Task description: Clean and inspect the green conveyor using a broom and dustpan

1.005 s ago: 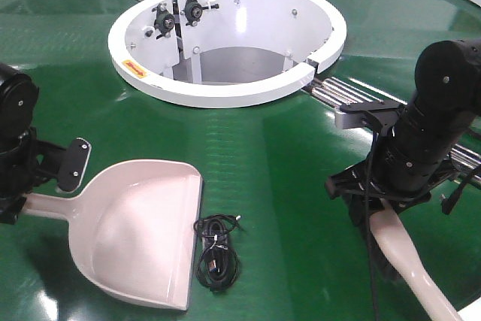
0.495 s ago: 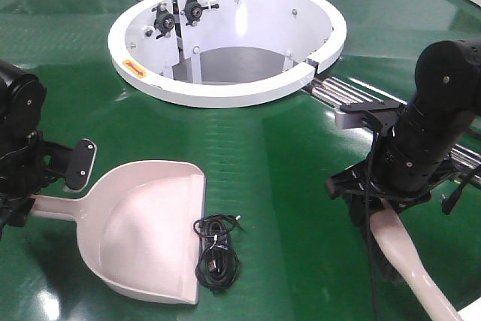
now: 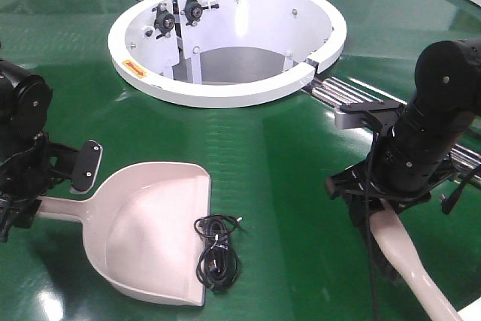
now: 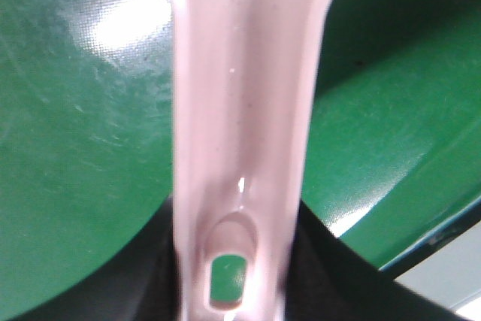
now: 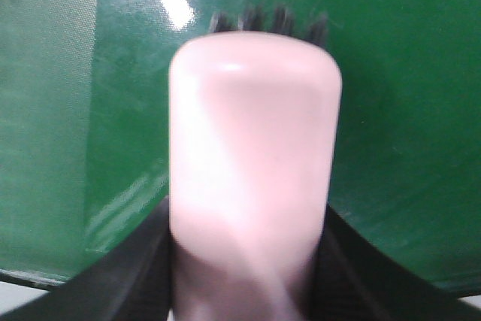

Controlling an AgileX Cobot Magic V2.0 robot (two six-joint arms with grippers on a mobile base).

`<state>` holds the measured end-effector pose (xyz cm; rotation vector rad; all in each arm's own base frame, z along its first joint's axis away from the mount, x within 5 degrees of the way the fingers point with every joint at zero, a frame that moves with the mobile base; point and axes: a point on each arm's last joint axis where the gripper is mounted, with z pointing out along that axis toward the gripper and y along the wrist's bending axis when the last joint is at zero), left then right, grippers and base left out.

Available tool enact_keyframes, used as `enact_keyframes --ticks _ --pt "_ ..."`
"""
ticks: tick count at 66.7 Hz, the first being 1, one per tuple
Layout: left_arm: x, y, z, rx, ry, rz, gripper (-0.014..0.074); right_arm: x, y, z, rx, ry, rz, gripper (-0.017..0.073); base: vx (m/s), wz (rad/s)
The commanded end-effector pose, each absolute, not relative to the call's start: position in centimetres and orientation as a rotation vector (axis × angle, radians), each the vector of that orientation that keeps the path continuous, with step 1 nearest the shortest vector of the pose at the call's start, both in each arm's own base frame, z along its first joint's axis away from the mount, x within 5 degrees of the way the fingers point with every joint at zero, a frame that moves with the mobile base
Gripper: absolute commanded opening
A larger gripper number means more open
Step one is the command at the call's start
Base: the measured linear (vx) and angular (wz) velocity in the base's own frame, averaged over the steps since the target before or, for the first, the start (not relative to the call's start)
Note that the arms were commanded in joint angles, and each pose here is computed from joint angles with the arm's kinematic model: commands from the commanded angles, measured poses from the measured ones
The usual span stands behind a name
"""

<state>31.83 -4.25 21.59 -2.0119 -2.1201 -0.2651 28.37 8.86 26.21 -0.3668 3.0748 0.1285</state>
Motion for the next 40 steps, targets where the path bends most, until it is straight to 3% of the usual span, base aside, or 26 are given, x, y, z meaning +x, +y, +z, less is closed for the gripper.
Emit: enact_keyframes --ticks 1,40 --pt "31.6 -4.51 23.44 -2.013 -2.164 -0.291 -0.0024 27.64 8.56 28.01 -0.368 3.066 0.138 -0.0006 0.0 0.0" --pt "31.6 -4.49 23.44 -2.012 -2.166 -0.29 -0.0024 27.63 8.55 28.01 -0.369 3.067 0.138 -0.0006 0.0 0.0"
